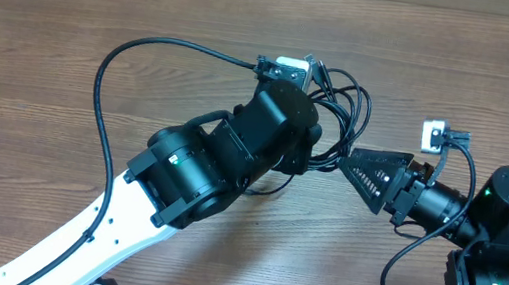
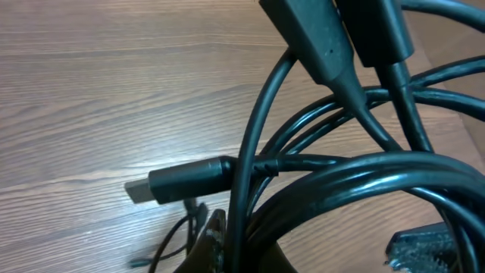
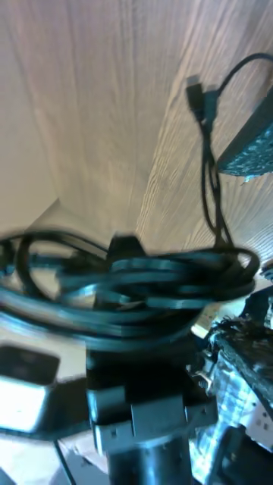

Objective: Untangle cables

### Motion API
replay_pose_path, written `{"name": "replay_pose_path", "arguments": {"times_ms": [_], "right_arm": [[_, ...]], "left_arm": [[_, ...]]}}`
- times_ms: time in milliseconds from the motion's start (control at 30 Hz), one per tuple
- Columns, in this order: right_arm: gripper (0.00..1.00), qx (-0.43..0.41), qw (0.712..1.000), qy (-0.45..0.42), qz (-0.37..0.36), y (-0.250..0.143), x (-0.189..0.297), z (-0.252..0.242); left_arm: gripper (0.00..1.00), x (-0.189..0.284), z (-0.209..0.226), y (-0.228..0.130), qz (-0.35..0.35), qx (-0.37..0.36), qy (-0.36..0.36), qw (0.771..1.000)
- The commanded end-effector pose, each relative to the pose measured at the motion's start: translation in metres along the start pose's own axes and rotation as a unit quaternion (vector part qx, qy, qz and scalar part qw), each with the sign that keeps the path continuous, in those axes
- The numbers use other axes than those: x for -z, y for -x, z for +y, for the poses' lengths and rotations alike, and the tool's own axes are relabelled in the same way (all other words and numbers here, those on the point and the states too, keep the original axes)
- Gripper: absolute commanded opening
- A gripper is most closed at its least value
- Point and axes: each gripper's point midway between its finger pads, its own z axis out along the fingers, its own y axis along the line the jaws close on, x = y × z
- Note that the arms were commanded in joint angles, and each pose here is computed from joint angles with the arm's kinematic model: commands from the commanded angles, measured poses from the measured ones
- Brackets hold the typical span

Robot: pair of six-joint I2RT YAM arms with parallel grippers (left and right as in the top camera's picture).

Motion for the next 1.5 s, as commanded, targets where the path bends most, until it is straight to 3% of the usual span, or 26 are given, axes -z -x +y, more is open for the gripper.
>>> {"name": "replay_pose_path", "arguments": {"times_ms": [0,100,167,200,300,433,767,1100,1200,1233,1267,1333,1400,1467], "right_arm": [[0.47,0.039,0.999,0.020,0.003,0.001,0.003,0.012],[0.33,0.036,0.999,0.018,0.006,-0.001,0.002,0.010],[0.10,0.031,0.999,0.017,0.009,-0.003,0.002,0.009],[0.04,0.030,0.999,0.016,0.009,-0.003,0.002,0.009],[0.04,0.027,0.999,0.016,0.011,-0.004,0.002,0.009],[0.04,0.029,0.999,0.028,0.019,-0.007,0.003,0.013],[0.04,0.033,0.996,0.066,0.042,-0.016,0.004,0.025],[0.04,0.051,0.992,0.100,0.060,-0.023,0.007,0.036],[0.04,0.047,0.994,0.086,0.053,-0.021,0.006,0.031],[0.32,0.035,0.997,0.058,0.043,-0.017,0.004,0.021],[0.74,0.018,0.999,0.020,0.032,-0.016,0.003,0.007],[0.91,0.004,1.000,-0.019,0.022,-0.015,0.003,-0.007],[1.00,-0.008,0.998,-0.057,0.012,-0.013,0.004,-0.021],[1.00,-0.009,0.997,-0.070,0.008,-0.012,0.004,-0.026]], "left_arm": [[0.04,-0.009,-0.016,-0.002,0.015,-0.006,-0.034,0.999],[0.04,-0.011,-0.018,-0.001,0.013,-0.005,-0.040,0.999],[0.04,-0.011,-0.019,0.000,0.012,-0.005,-0.040,0.999],[0.04,-0.011,-0.018,0.000,0.012,-0.005,-0.040,0.999],[0.04,-0.012,-0.007,0.003,0.008,0.015,-0.017,1.000],[0.04,-0.014,0.015,0.006,0.004,0.107,0.022,0.994],[0.04,-0.015,0.037,0.012,-0.005,0.280,0.045,0.959],[0.04,-0.015,0.037,0.013,-0.010,0.325,0.043,0.945],[0.04,-0.015,0.036,0.013,-0.008,0.301,0.042,0.953],[0.04,-0.015,0.037,0.012,-0.005,0.281,0.044,0.959],[0.04,-0.015,0.038,0.008,0.002,0.269,0.049,0.962],[0.04,-0.015,0.040,0.005,0.008,0.256,0.055,0.965],[0.05,-0.014,0.043,0.000,0.017,0.250,0.062,0.966],[0.04,-0.014,0.043,-0.005,0.029,0.248,0.064,0.966]]}}
